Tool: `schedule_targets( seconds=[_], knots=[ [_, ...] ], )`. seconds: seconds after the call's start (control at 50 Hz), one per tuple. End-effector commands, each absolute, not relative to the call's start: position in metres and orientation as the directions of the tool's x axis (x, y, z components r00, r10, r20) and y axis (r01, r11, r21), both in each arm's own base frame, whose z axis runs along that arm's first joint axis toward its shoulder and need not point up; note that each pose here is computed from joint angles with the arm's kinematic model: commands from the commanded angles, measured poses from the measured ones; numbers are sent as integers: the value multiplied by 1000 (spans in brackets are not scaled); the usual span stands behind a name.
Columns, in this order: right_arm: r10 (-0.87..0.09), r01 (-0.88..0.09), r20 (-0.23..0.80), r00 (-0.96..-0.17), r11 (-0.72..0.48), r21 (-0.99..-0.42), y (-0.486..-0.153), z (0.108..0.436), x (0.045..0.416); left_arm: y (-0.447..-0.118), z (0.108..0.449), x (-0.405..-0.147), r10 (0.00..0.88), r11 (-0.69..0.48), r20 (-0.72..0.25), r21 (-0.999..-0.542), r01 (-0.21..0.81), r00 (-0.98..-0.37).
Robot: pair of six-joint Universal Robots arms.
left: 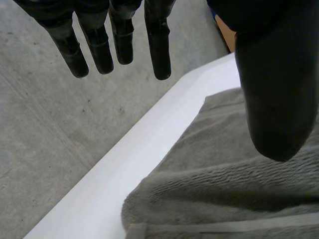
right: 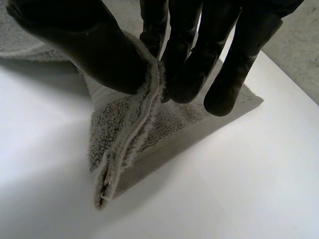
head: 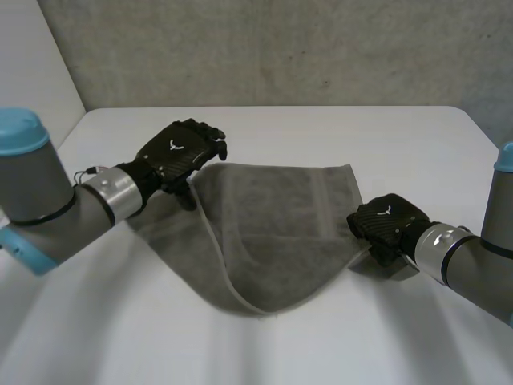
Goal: Fold the towel.
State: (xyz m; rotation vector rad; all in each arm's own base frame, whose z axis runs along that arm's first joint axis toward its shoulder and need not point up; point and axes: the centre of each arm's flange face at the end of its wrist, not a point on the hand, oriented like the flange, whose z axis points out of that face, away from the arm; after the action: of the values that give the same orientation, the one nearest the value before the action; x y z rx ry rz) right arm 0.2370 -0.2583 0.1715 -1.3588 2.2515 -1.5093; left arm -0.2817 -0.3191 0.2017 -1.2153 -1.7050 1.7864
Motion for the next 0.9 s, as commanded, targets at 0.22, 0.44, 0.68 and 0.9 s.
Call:
schedule_targets(
  seconds=[0.22, 0.44, 0.68, 0.9],
  knots=[
    [-715, -611, 358, -600, 122, -782, -259, 164, 233, -346, 151, -283, 807, -183, -431, -833, 522, -405],
    [-720, -614, 349, -599, 133, -778, -260, 158, 233, -359, 135, -273, 724, -187, -545, -745, 640, -423],
    [-718, -613, 352, -601, 131, -779, -260, 160, 233, -358, 124, -271, 716, -201, -578, -707, 678, -391],
    [-705, -602, 356, -613, 124, -789, -258, 179, 230, -335, 191, -262, 656, -259, -620, -721, 643, -430]
  ],
)
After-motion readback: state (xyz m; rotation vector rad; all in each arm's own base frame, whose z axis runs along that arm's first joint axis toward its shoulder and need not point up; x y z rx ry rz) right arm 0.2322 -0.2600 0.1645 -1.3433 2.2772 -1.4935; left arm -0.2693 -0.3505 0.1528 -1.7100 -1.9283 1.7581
